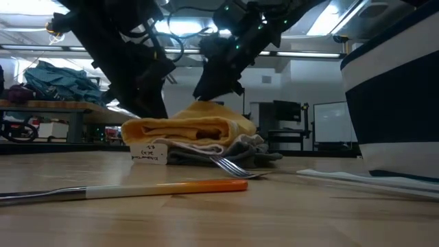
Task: Fold towel
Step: Move the stacked towels to the center of the table
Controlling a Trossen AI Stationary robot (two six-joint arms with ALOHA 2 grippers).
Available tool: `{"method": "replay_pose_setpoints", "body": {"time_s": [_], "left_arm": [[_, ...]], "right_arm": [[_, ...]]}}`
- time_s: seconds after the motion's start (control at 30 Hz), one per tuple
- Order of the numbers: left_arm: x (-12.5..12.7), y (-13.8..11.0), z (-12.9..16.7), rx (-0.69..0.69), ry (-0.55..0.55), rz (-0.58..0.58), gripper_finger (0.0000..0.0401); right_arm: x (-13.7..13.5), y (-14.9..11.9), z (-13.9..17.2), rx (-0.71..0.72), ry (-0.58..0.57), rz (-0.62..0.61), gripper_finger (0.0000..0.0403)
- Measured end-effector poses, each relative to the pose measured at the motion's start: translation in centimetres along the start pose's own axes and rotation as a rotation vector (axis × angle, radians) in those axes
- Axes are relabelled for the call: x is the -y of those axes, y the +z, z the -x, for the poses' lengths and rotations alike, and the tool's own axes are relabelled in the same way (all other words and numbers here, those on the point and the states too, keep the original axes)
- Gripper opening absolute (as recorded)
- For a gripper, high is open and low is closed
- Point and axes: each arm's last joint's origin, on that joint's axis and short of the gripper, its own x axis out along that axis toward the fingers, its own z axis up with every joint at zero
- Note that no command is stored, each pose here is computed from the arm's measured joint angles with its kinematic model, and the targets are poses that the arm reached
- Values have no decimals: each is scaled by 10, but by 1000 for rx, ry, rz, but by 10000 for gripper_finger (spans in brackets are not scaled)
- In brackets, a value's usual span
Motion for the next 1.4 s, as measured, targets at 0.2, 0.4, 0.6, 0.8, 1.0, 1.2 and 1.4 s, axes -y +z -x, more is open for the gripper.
{"method": "replay_pose_setpoints", "body": {"time_s": [0.2, 0.4, 0.6, 0.8, 1.0, 1.2, 1.4], "left_arm": [[2, -4, -6, -12, 13, 15, 125], [5, -8, -10, -23, 5, 29, 125], [7, -14, -14, -74, -8, 39, 125], [12, -22, -16, -103, -16, 54, 125], [16, -29, -17, -121, -21, 79, 125], [20, -30, -12, -123, -41, 112, 125], [33, -15, -4, -74, -141, 82, 125]], "right_arm": [[9, -14, -27, -51, -66, -5, 137], [18, -32, -57, -85, -169, 11, 137], [22, -41, -79, -76, -177, 13, 137], [22, -43, -84, -55, -197, 16, 137], [22, -44, -85, -59, -192, 15, 137], [21, -42, -82, -57, -167, 13, 137], [15, -21, -55, 16, -132, 47, 137]]}}
